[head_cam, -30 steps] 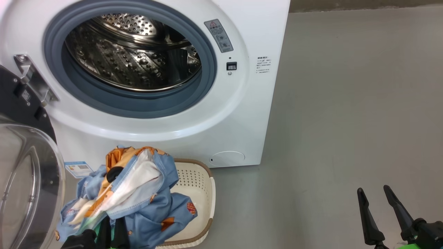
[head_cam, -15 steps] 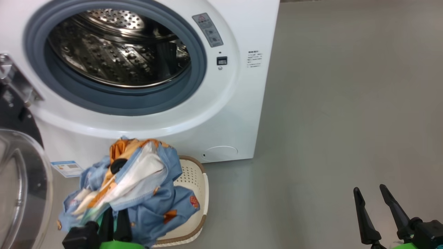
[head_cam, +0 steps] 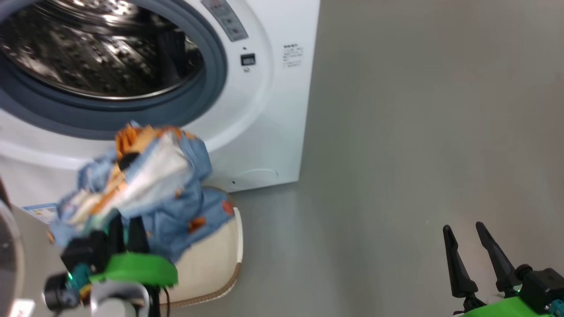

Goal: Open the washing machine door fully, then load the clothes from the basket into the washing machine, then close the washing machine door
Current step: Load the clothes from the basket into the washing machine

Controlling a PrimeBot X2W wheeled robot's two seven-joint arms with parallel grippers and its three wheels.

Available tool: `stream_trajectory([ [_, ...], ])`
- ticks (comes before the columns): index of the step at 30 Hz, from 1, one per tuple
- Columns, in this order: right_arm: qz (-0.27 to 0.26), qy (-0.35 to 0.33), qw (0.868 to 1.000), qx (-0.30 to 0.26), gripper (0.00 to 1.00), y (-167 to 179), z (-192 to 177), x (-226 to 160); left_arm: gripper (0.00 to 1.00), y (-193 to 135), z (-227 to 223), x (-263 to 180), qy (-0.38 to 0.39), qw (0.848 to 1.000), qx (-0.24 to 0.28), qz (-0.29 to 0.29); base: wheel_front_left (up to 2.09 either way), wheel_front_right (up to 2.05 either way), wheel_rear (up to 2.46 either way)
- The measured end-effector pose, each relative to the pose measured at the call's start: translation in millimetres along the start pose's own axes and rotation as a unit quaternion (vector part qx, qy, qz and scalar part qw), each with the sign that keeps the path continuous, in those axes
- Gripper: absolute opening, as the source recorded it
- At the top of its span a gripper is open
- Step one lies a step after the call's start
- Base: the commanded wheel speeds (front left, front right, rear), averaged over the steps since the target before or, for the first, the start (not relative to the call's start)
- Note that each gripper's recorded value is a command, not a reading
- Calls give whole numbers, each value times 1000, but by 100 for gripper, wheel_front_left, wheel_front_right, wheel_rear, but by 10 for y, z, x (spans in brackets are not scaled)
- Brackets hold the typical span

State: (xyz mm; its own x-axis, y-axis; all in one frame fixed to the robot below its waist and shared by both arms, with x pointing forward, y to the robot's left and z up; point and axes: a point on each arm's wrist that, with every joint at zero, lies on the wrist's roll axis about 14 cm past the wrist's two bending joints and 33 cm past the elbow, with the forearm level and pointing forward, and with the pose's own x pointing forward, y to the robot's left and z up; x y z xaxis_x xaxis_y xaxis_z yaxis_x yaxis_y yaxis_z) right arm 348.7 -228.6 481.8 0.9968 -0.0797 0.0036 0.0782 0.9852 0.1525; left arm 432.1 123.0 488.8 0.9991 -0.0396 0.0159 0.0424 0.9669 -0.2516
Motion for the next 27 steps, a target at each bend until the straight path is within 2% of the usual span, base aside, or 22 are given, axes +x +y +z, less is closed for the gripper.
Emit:
stream_trajectory([
  [12, -26, 23, 999, 3, 100, -150, -154, 125, 0, 52, 42, 854, -20, 999, 37, 2, 0, 0, 0],
  [27, -33, 79, 996, -1, 100, -243, -532, 312, 0, 102, -246, 1935, 2, 996, 94, 7, 0, 0, 0],
])
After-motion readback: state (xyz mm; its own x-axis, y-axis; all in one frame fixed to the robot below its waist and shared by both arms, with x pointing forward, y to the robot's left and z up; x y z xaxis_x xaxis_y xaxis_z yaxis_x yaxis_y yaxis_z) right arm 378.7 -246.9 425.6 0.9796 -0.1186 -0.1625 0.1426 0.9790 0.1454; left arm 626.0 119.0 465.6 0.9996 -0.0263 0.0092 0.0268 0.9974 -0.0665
